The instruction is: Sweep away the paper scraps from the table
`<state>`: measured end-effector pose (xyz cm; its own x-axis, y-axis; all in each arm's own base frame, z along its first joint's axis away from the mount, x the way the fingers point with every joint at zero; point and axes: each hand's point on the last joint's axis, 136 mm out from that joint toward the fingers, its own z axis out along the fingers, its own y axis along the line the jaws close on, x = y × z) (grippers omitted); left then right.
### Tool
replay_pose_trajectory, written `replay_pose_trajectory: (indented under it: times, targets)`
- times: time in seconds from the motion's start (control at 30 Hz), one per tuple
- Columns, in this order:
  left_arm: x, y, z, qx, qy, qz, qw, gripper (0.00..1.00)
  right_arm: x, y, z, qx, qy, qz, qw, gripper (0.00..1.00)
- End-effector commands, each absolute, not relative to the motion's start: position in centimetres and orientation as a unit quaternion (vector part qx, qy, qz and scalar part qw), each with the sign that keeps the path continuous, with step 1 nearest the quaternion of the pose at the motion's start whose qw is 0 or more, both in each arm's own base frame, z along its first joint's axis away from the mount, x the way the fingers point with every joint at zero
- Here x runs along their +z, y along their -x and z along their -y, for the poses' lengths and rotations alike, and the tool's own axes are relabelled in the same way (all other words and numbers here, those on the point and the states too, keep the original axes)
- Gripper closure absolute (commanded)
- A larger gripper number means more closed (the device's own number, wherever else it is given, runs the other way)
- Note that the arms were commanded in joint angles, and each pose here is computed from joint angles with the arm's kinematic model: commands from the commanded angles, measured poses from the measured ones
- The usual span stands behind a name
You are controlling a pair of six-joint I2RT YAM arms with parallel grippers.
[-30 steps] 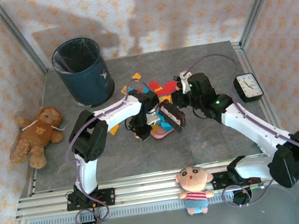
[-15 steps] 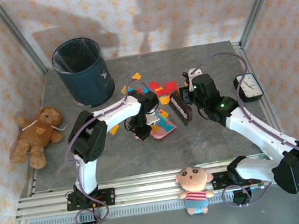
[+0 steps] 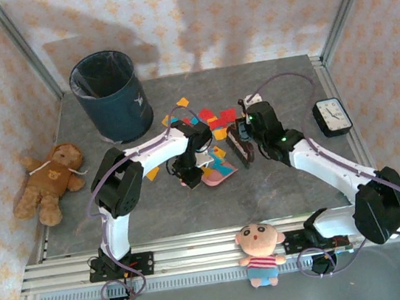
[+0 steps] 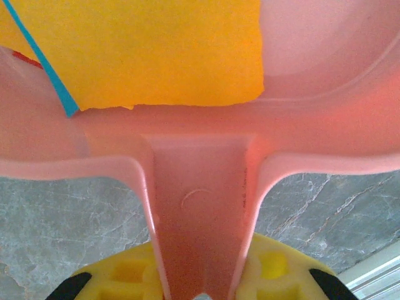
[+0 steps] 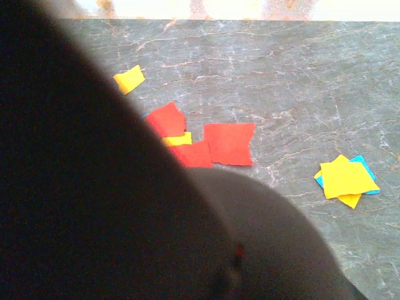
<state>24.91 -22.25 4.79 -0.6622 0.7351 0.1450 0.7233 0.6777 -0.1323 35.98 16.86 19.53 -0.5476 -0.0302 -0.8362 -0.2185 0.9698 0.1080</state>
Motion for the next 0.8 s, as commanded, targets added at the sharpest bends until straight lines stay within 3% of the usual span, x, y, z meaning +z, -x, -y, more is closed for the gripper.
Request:
replay_pose_trajectory:
  times: [0.0,0.4,0.77]
  targets:
    - [4.8,-25.3,22.7,0.041,0.393,0.914,0.092,1.00,19.8,-35.9,-17.9,0.111,0.092,-0.871,0.469,1.00]
    - [4.6,-25.7,23.1,0.043,0.392,0.914,0.091,1.00,19.0,-33.9,-20.5,0.175,0.148,-0.877,0.422,1.00]
    - [4.8,-25.6,23.0,0.044,0.393,0.915,0.085,1.00,21.3,-33.9,-19.3,0.161,0.123,-0.865,0.459,1.00]
